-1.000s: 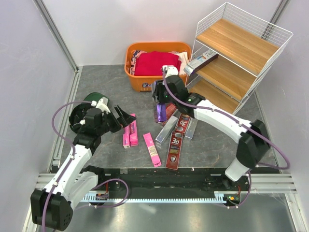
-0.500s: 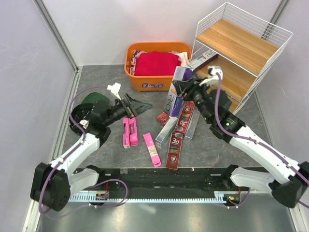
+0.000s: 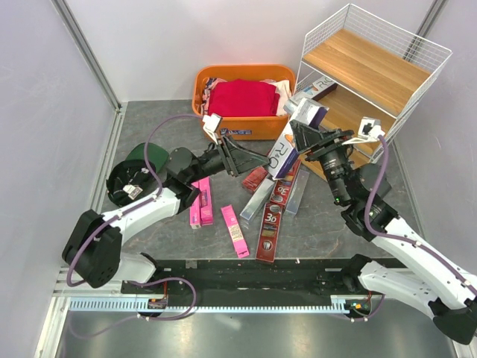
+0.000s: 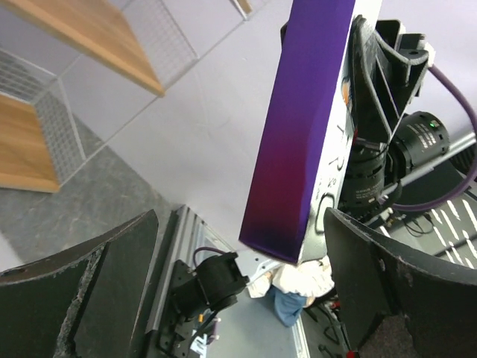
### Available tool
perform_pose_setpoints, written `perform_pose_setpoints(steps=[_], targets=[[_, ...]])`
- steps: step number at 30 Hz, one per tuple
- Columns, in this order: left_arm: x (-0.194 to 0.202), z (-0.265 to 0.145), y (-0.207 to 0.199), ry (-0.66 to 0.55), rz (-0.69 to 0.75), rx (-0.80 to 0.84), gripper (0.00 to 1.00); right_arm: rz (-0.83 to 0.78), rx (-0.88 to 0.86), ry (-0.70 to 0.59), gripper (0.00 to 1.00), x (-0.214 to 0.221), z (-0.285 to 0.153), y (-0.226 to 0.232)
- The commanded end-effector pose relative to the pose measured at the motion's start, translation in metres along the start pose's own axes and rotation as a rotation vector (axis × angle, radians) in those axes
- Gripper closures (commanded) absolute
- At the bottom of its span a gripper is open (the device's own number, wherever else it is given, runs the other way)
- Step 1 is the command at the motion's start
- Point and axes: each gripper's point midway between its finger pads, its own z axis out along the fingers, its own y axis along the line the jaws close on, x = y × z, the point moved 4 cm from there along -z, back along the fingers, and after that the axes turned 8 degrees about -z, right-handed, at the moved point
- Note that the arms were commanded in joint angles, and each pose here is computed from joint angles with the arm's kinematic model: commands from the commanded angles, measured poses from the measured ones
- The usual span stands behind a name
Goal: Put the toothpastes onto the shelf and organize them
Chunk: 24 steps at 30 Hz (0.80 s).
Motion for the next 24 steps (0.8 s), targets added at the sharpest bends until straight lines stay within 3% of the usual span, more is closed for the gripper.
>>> perform_pose_setpoints(steps=[1,10,24], targets=[[-0.002,0.012,-0.038,0.001,0.042,0.185,0.01,0.065,-0.027,-0.143,0.89,-0.040,-0.006,0.010],[0.011,0.025,-0.062,0.054,0.077,0.323,0.04,0.090,-0.032,-0.191,0.91,-0.052,-0.012,0.011],[0.025,0.041,-0.062,0.119,0.054,0.367,0.18,0.112,-0.049,-0.217,0.91,-0.062,-0.016,0.015]])
